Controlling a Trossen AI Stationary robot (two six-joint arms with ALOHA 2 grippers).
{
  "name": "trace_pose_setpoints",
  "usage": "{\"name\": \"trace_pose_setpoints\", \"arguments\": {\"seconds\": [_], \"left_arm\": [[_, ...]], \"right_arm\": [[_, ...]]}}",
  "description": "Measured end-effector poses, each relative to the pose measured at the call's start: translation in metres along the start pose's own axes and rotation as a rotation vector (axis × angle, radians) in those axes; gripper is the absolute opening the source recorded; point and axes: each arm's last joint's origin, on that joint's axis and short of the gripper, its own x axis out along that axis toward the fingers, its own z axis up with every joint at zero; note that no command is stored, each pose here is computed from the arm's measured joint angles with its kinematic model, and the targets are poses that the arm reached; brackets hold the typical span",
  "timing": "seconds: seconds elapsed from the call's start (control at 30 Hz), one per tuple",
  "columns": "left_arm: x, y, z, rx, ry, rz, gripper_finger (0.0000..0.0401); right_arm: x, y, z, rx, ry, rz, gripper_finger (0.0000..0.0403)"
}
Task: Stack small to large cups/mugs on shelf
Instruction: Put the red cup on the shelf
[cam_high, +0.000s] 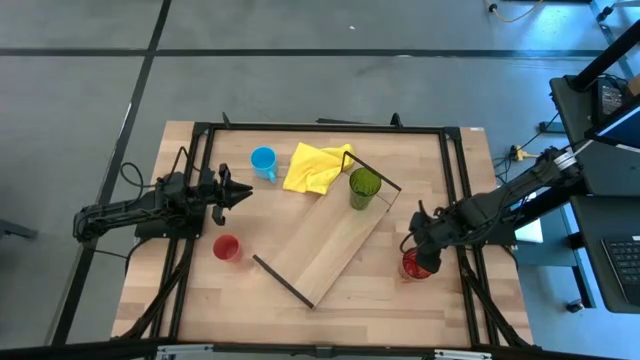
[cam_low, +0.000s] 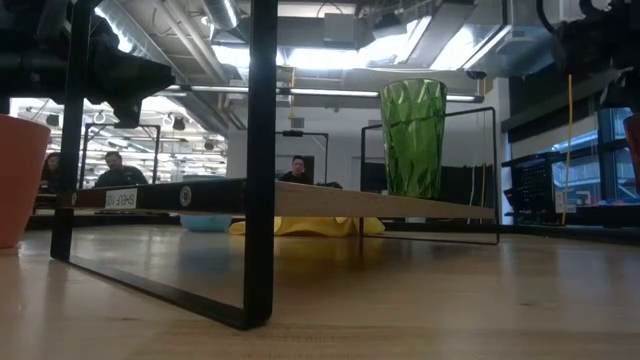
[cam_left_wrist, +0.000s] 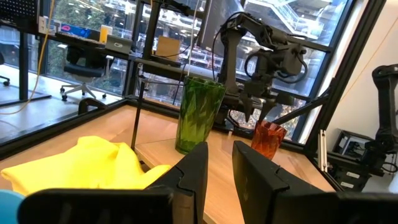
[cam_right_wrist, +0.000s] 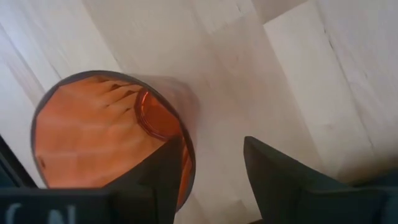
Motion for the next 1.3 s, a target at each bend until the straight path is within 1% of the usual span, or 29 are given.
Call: {"name": "trace_pose_setpoints", "arguments": {"seconds": [0.2,0.3,0.43,0.57,0.63,0.8,0.87,0.93,1.03,1.1,1.2,1.3], "left_arm": [[0.000,0.000,0.000,0.000,0.000,0.001,0.0069],[0.000,0.000,0.000,0.000,0.000,0.000,0.0069],[0.000,0.000,0.000,0.000,0.000,0.000,0.0069],[0.000,0.000,0.000,0.000,0.000,0.000,0.0069],[0.000,0.000,0.000,0.000,0.000,0.001,0.0069],[0.000,0.000,0.000,0.000,0.000,0.000,0.0069],[0.000,0.000,0.000,0.000,0.000,0.000,0.0069],[0.000,0.000,0.000,0.000,0.000,0.000,0.0069],[0.000,0.000,0.000,0.000,0.000,0.000,0.0069],[0.000,0.000,0.000,0.000,0.000,0.000,0.0069],[0.000,0.000,0.000,0.000,0.000,0.000,0.0069],[0.000,0.000,0.000,0.000,0.000,0.001,0.0069]], "right_arm": [[0.004,0.002,0.001,0.000,0.013,-0.015,0.0171],[0.004,0.002,0.001,0.000,0.012,-0.014,0.0154],[0.004,0.003,0.002,-0.005,0.013,-0.006,0.0101],[0.004,0.006,0.003,-0.051,0.012,0.040,0.0036],[0.004,0.008,0.004,-0.060,0.018,0.071,0.0015],[0.004,0.012,0.006,-0.079,0.017,0.123,0.0021],[0.001,0.013,0.007,-0.094,0.011,0.131,0.0015],[-0.007,0.017,0.010,-0.135,-0.021,0.146,0.0010],[-0.023,0.025,0.017,-0.234,-0.107,0.158,0.0011],[-0.035,0.032,0.023,-0.313,-0.160,0.143,0.0011],[-0.049,0.043,0.032,-0.408,-0.200,0.072,0.0010],[-0.058,0.054,0.049,-0.426,-0.214,0.013,0.0010]]}}
